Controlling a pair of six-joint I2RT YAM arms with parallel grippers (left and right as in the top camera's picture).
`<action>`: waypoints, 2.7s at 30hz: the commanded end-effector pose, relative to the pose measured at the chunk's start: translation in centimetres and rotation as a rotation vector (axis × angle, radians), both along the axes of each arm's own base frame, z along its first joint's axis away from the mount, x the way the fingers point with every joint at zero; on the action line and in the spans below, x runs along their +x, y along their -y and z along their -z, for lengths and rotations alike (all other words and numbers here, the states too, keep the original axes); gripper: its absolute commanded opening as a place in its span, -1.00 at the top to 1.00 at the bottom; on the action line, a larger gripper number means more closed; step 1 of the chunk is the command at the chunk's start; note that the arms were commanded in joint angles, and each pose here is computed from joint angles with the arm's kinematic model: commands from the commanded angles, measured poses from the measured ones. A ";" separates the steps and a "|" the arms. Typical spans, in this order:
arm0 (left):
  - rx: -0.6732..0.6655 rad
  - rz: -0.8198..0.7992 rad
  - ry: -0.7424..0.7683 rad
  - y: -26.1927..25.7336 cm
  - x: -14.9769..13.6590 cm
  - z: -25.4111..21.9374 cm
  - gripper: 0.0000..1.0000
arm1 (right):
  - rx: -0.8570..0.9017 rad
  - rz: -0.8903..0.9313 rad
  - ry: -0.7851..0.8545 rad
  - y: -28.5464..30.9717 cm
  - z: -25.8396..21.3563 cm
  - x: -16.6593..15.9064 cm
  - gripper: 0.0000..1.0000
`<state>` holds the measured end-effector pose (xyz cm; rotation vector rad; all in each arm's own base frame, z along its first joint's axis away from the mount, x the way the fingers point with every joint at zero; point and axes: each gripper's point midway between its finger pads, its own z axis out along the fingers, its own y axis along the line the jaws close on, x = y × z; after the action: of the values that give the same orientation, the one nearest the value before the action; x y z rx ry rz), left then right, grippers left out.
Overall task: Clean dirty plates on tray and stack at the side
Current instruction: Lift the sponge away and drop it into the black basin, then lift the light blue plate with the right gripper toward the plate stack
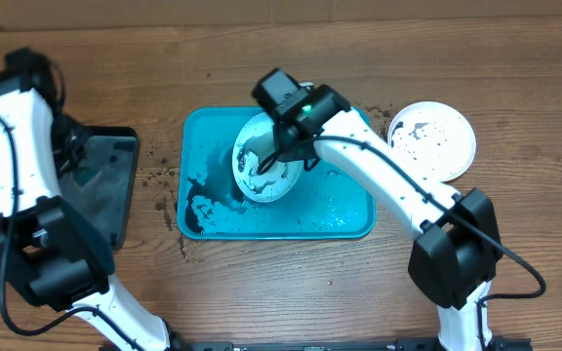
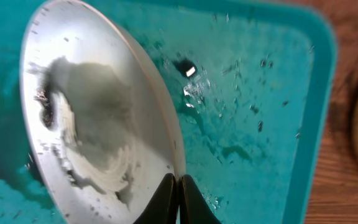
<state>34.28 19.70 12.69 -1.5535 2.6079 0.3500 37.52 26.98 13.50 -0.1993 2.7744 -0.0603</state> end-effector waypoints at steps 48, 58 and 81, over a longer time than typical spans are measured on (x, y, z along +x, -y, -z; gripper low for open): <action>-0.267 0.061 0.281 -0.9 3.3 1.9 -1.00 | -0.932 -0.348 0.784 -3.8 -21.9 -2.6 0.93; -0.267 0.061 0.282 -0.9 3.3 1.9 -1.00 | -0.934 -0.325 0.795 -3.6 -22.4 -2.1 0.93; -0.267 0.062 0.282 -0.9 3.3 1.9 -1.00 | -0.259 -0.135 0.341 1.7 -11.2 2.6 0.93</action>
<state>37.23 20.30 10.20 -1.4877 2.5560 -0.2103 38.31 28.82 24.53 -0.6958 2.2297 -0.6187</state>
